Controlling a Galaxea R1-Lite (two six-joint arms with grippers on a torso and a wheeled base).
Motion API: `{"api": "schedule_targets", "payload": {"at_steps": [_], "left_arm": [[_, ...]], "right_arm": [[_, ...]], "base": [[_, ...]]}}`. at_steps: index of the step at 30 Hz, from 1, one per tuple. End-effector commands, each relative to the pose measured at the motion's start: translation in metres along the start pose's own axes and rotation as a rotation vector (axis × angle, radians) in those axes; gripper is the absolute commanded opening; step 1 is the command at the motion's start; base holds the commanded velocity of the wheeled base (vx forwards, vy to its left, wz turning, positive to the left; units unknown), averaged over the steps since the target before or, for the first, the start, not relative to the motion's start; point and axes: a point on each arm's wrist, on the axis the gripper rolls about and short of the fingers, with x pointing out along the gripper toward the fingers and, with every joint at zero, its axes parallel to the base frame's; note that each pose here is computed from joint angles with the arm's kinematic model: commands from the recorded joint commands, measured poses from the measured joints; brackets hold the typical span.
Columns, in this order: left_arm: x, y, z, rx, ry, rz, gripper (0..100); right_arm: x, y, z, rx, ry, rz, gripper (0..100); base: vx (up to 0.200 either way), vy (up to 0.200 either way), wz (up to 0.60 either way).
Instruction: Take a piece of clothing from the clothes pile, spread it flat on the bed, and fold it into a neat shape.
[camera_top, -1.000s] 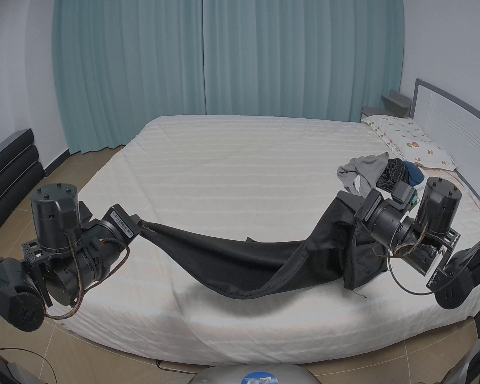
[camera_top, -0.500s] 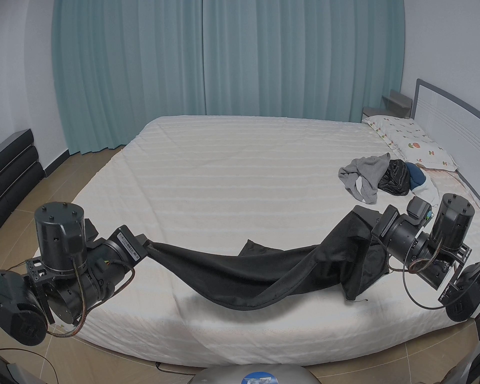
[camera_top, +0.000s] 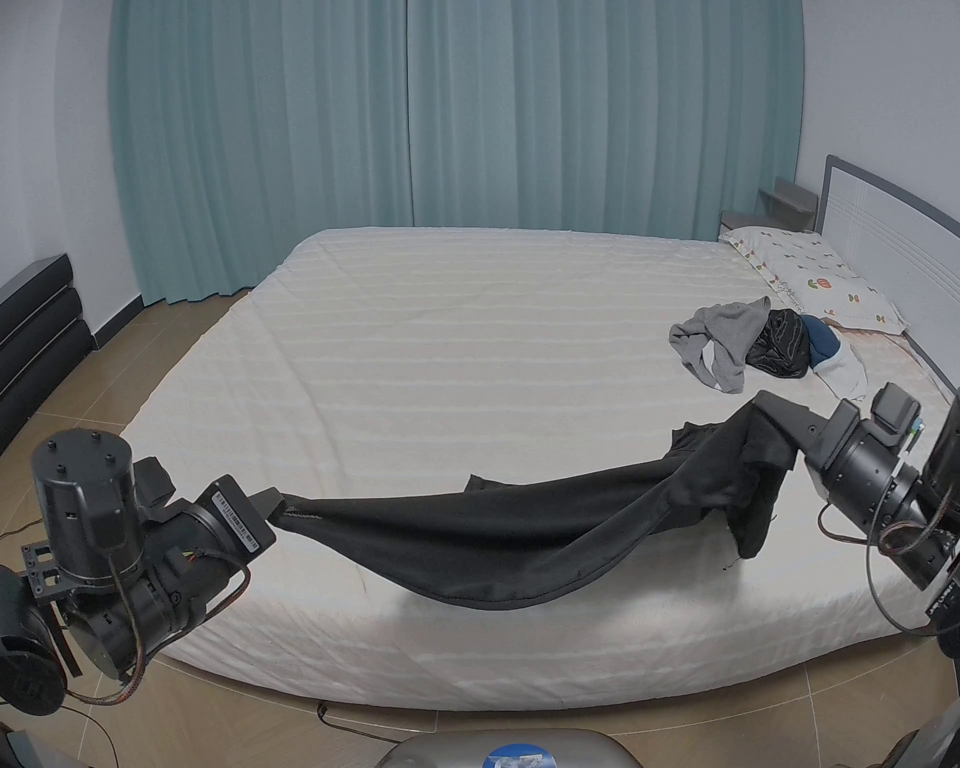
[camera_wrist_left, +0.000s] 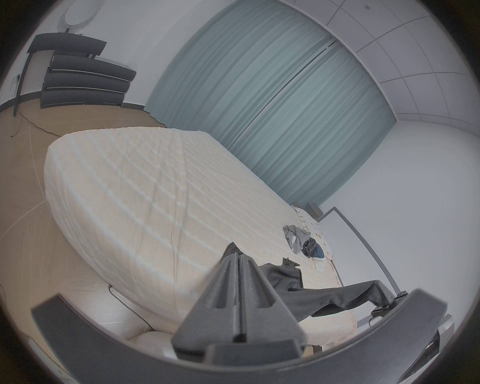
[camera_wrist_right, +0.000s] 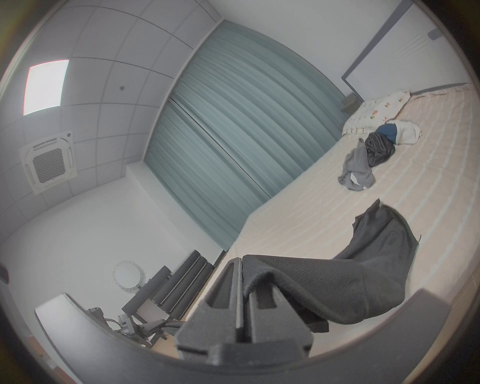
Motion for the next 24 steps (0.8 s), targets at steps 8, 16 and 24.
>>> {"api": "schedule_targets", "payload": {"at_steps": [8, 16, 24], "left_arm": [[-0.056, -0.028, 0.039, -0.045, -0.139, -0.135, 0], [-0.052, -0.052, 0.063, 0.002, -0.193, -0.155, 0], [0.006, -0.067, 0.092, -0.011, -0.238, -0.068, 0]], "right_arm": [[-0.066, 0.066, 0.079, -0.016, -0.218, 0.161, 0], [-0.034, 0.073, 0.109, -0.039, -0.251, 0.122, 0], [0.021, 0.072, 0.133, -0.049, -0.292, 0.092, 0]], "base": [[0.000, 0.000, 0.00], [0.000, 0.000, 0.00], [0.000, 0.000, 0.00]]}}
